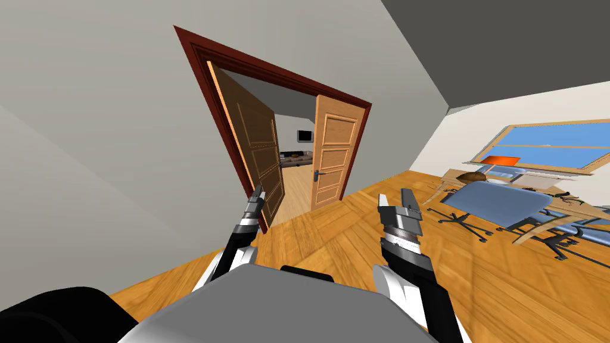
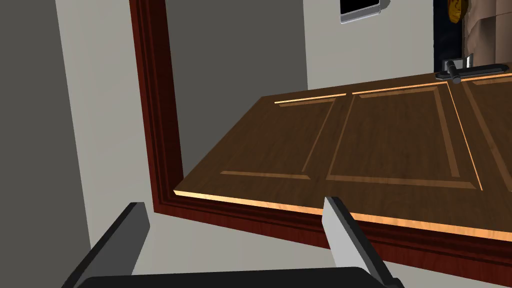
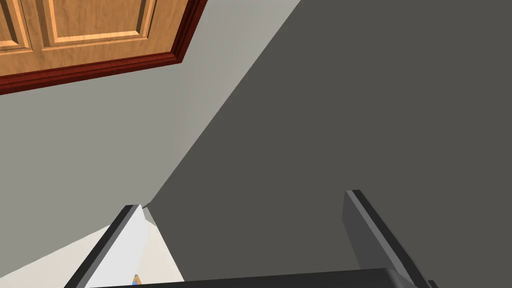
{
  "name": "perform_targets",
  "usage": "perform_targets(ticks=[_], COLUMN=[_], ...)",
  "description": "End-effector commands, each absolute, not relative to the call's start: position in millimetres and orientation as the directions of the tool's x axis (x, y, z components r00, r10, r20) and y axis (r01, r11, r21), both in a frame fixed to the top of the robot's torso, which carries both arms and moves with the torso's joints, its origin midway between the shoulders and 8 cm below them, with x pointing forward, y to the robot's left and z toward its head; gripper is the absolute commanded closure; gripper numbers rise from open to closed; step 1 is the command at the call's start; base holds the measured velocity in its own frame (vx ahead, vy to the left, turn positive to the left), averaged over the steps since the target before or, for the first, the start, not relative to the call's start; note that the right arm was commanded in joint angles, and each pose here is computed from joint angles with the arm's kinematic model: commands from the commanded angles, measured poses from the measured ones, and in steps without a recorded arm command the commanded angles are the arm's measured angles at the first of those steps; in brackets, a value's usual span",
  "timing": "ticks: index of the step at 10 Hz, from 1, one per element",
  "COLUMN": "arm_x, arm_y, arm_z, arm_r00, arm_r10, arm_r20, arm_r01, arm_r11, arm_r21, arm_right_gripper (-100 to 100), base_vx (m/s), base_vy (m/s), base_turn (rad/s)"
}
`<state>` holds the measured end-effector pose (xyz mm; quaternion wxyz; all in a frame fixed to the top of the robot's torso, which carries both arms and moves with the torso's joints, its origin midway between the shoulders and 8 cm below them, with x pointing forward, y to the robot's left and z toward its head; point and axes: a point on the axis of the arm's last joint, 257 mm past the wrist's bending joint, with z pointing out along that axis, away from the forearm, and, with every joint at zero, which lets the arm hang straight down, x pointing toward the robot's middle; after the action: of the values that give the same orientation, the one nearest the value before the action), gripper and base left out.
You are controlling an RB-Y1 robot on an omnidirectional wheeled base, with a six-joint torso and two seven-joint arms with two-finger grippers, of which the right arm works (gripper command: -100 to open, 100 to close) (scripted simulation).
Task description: Push the door open
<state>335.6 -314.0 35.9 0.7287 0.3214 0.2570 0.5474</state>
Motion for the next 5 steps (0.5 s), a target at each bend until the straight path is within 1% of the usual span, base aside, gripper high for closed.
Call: perform_targets(ticks=[1,3,5], arm_x=[343.7,353.4,366.9], arm_y=[-311.4,-308.1,-303.4], arm_z=[27.5,17.3,2.6], arm_r00=[0.254,0.236,0.211], arm_r10=[0.967,0.972,0.977], arm_r20=[-0.024,-0.025,-0.024], arm_r01=[-0.623,-0.610,-0.591], arm_r11=[0.182,0.168,0.147], arm_r21=[0.761,0.774,0.793], arm_right_gripper=[-100,-100,-100], base_vx=[-0.035,0.173,0.160], base_vy=[-0.051,-0.072,-0.042], base_turn=[0.105,0.035,0.076])
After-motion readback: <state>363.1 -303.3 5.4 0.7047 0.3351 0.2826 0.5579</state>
